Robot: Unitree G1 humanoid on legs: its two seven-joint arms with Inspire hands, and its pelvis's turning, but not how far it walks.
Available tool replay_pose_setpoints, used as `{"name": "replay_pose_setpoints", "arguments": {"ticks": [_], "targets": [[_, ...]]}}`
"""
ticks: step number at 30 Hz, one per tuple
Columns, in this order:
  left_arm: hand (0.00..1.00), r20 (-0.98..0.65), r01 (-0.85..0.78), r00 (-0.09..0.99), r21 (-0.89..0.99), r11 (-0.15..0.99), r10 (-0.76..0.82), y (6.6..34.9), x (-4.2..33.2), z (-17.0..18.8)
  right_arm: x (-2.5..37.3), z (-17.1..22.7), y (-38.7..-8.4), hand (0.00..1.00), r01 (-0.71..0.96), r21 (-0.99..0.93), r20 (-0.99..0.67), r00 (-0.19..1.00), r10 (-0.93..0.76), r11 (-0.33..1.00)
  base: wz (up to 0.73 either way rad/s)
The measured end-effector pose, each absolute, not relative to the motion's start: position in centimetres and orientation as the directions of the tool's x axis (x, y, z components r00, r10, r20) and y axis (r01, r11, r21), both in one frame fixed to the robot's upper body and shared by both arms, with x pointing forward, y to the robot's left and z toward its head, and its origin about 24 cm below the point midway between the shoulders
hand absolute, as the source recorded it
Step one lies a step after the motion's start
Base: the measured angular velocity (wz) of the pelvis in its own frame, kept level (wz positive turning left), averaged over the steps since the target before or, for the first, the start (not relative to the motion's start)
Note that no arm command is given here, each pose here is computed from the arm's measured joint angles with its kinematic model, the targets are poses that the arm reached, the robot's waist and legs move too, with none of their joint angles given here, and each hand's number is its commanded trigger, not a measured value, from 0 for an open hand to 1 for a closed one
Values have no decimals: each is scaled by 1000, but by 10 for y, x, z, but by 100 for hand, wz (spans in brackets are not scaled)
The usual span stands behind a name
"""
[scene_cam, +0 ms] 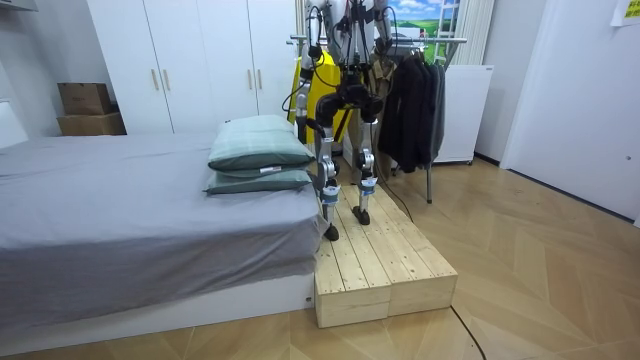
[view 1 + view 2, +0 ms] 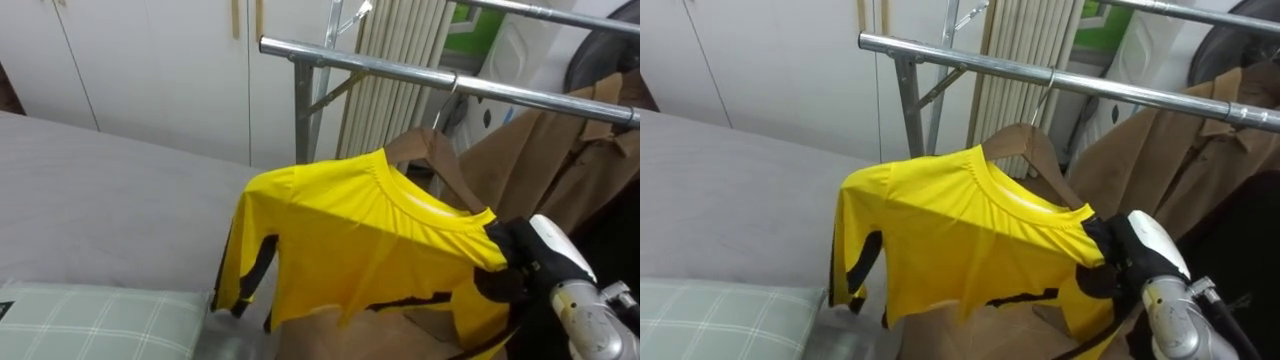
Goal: Hang clothes
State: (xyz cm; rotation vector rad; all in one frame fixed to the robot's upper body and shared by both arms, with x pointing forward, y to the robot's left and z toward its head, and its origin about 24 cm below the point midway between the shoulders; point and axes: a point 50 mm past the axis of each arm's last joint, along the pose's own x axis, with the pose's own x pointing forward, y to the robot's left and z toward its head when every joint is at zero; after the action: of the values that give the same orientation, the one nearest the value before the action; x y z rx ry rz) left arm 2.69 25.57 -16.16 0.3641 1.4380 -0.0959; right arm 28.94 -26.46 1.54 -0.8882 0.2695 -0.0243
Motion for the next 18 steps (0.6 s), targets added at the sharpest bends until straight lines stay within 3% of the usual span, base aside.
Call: {"name": "replay_pose_setpoints", "arguments": {"ticks": [3,4,5,6,18], "targets": [[0,-979,282,139,186,941,152,256,27,-162,289,15,-265,100,-91,-771,-222,966,-132,630,0],[0,-979,282,139,186,941,152,255,27,-162,289,15,-265,79,-91,-771,-222,966,-132,630,0],[0,-979,282,139,186,941,152,255,27,-162,289,15,-265,6,-91,-772,-222,966,-132,630,0],[0,-979,282,139,186,941,152,255,27,-162,289,15,-265,0,-91,-772,-222,966,-132,629,0],[0,-980,295,132,181,938,148,254,25,-162,286,9,-261,0,-153,-761,-278,955,-103,631,0]]}}
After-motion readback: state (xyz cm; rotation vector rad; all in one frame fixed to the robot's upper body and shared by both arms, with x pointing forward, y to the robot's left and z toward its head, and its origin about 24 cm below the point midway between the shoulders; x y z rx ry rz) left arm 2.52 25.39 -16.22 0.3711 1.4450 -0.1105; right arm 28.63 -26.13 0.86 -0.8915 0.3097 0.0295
